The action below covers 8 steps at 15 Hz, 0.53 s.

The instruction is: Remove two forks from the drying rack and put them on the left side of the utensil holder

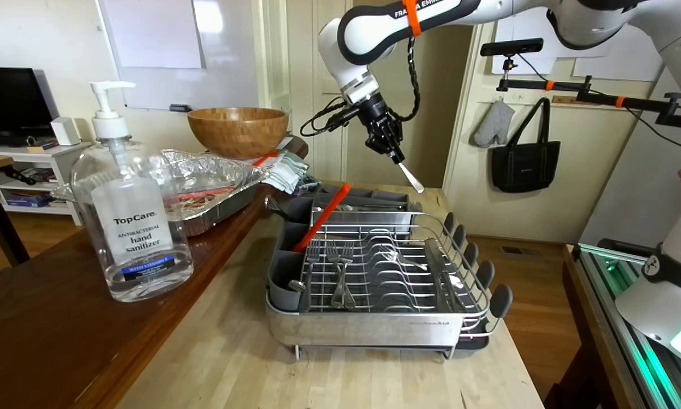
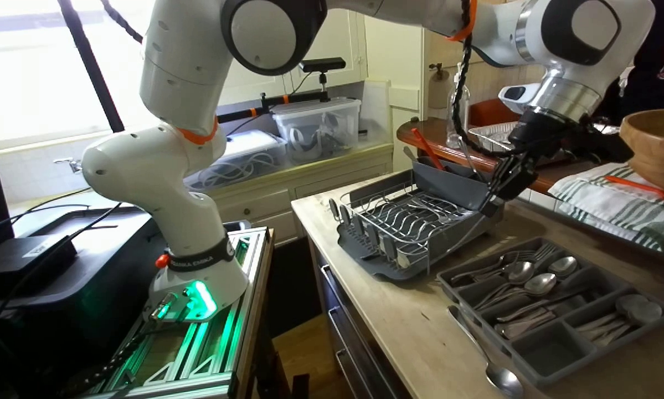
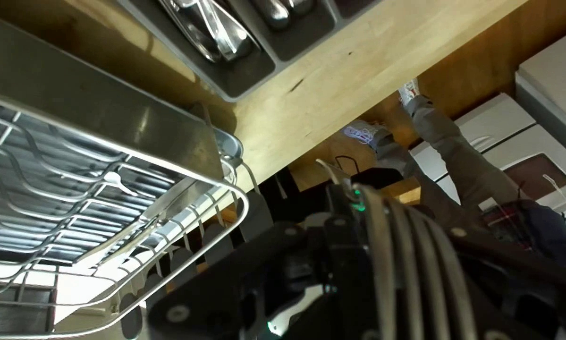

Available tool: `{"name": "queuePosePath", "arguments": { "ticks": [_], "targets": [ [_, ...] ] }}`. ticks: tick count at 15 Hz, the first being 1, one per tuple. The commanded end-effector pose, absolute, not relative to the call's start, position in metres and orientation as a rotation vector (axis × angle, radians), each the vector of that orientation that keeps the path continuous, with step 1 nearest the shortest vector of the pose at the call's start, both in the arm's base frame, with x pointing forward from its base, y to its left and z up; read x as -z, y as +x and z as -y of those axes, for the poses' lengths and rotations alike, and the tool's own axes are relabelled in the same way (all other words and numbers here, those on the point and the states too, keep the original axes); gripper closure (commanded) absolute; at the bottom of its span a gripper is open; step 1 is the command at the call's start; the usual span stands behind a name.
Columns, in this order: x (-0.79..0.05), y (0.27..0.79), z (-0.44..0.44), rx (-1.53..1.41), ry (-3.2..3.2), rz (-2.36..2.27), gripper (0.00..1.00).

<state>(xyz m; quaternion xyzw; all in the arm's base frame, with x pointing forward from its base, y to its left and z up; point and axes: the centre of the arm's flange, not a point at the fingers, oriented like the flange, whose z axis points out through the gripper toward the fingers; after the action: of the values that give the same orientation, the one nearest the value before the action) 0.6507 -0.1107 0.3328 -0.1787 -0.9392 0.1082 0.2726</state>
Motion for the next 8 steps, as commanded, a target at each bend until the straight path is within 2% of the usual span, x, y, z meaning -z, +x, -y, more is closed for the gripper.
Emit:
{"name": "queuePosePath", "arguments": {
  "ticks": [1, 8],
  "targets": [
    [-0.308, 0.652, 0.132, -0.241, -0.450, 2.581, 0.97],
    [-0.289, 0.668, 0.135, -0.214, -0.586, 2.642, 0.97]
  ]
}}
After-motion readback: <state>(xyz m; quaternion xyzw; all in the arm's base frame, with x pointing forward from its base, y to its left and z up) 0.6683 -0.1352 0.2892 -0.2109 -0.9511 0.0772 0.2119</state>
